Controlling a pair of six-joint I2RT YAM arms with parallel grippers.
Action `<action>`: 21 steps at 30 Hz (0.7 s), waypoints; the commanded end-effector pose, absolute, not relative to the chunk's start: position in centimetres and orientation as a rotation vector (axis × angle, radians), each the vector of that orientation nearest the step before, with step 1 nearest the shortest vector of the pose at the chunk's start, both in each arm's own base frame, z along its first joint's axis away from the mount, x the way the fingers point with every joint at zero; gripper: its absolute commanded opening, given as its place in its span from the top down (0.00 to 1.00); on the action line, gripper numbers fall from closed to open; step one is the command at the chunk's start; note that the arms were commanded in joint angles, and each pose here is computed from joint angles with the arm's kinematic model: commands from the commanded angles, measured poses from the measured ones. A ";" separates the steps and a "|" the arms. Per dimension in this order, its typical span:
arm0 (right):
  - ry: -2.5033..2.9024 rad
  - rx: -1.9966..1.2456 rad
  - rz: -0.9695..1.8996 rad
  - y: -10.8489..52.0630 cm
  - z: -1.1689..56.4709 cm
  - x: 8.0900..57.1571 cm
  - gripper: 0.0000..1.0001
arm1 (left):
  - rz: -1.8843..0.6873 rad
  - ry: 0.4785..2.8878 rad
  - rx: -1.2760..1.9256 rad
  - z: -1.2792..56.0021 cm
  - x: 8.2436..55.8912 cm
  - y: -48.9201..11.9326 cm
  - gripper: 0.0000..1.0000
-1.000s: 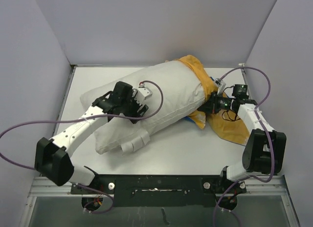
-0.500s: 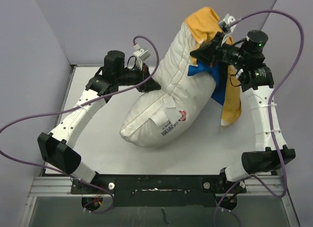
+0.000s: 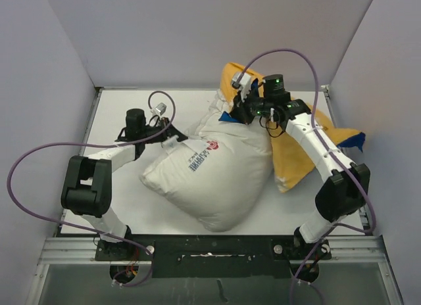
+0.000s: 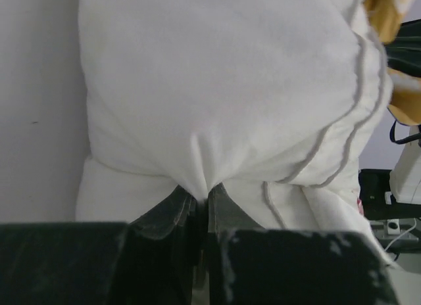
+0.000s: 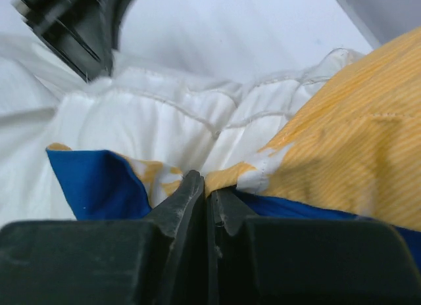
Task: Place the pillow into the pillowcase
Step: Stuff the pillow into the pillowcase.
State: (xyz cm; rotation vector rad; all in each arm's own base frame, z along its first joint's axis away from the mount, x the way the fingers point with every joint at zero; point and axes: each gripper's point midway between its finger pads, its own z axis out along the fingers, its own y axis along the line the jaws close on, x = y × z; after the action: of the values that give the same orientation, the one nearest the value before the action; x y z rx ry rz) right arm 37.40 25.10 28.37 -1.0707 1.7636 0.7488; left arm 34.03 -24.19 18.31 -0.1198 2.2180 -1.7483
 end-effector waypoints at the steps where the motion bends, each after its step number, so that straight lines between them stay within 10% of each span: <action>1: 1.861 -1.288 0.774 26.6 24.1 32.7 1.00 | -1.523 2.049 -0.029 21.3 38.7 -21.4 1.00; 4: 1.822 -1.321 0.816 27.1 25.2 32.5 0.83 | -1.358 2.083 -0.013 21.3 40.2 -20.1 1.00; 12: 1.625 -1.178 0.837 18.8 34.1 34.1 0.18 | -0.806 1.983 -0.138 25.9 43.1 -10.2 0.38; 21: 1.848 -1.126 0.543 11.3 28.4 32.1 0.00 | -0.764 1.769 0.057 35.2 38.3 -9.7 0.35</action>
State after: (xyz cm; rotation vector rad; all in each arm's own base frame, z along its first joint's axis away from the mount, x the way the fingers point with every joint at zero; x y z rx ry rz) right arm 34.78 11.45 32.55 -1.0352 1.7431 0.5624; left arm 41.39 -5.89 29.11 -0.1928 1.8973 -0.7205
